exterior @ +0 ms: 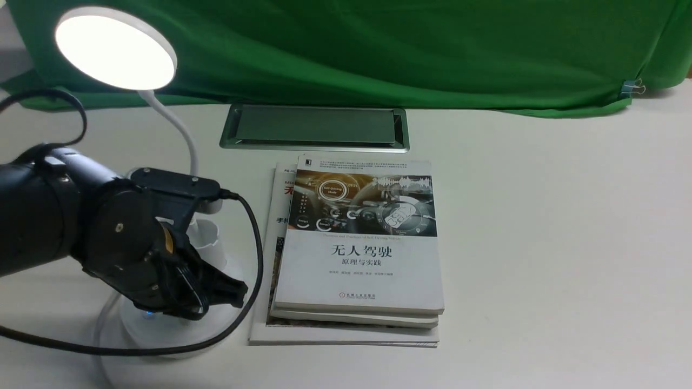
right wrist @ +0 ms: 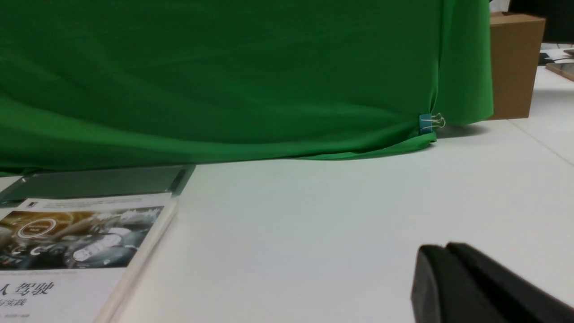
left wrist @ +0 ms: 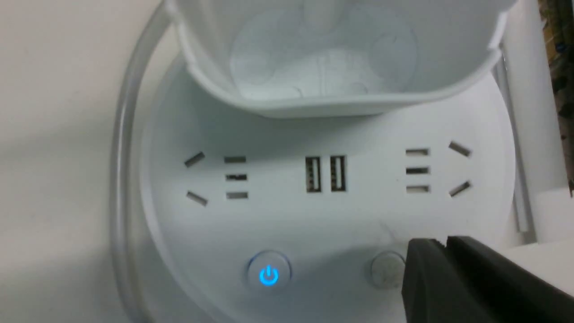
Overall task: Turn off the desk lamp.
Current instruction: Use the left arm to press the button switch on the lamp holder
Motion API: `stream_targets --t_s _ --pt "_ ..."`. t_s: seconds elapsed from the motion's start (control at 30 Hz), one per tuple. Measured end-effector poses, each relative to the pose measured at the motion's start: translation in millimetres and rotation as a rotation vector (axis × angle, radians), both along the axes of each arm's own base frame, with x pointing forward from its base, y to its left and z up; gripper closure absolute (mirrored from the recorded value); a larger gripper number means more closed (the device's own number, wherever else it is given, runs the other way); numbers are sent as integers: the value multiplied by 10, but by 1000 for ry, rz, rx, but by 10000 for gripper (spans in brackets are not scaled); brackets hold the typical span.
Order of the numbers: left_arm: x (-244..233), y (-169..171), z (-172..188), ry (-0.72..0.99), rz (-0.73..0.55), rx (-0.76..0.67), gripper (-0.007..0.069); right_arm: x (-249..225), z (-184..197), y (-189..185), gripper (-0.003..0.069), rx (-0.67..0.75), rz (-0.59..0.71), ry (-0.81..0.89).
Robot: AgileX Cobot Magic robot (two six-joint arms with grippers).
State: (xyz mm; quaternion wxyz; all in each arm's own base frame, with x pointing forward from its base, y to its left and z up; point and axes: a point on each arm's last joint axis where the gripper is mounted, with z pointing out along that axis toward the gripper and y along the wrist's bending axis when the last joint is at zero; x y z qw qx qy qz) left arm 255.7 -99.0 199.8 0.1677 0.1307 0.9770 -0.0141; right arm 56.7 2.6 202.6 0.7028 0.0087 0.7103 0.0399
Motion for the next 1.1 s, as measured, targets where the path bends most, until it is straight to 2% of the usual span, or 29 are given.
stream_targets --t_s 0.17,0.4,0.83,1.1 --pt "30 -21 -158 58 4 12 606 0 0 0 622 0 0 0" --pt "41 -30 -175 63 2 10 606 0 0 0 622 0 0 0" --pt "-26 -4 47 -5 4 -20 606 0 0 0 622 0 0 0" --pt "-37 -17 -171 46 18 -25 606 0 0 0 622 0 0 0"
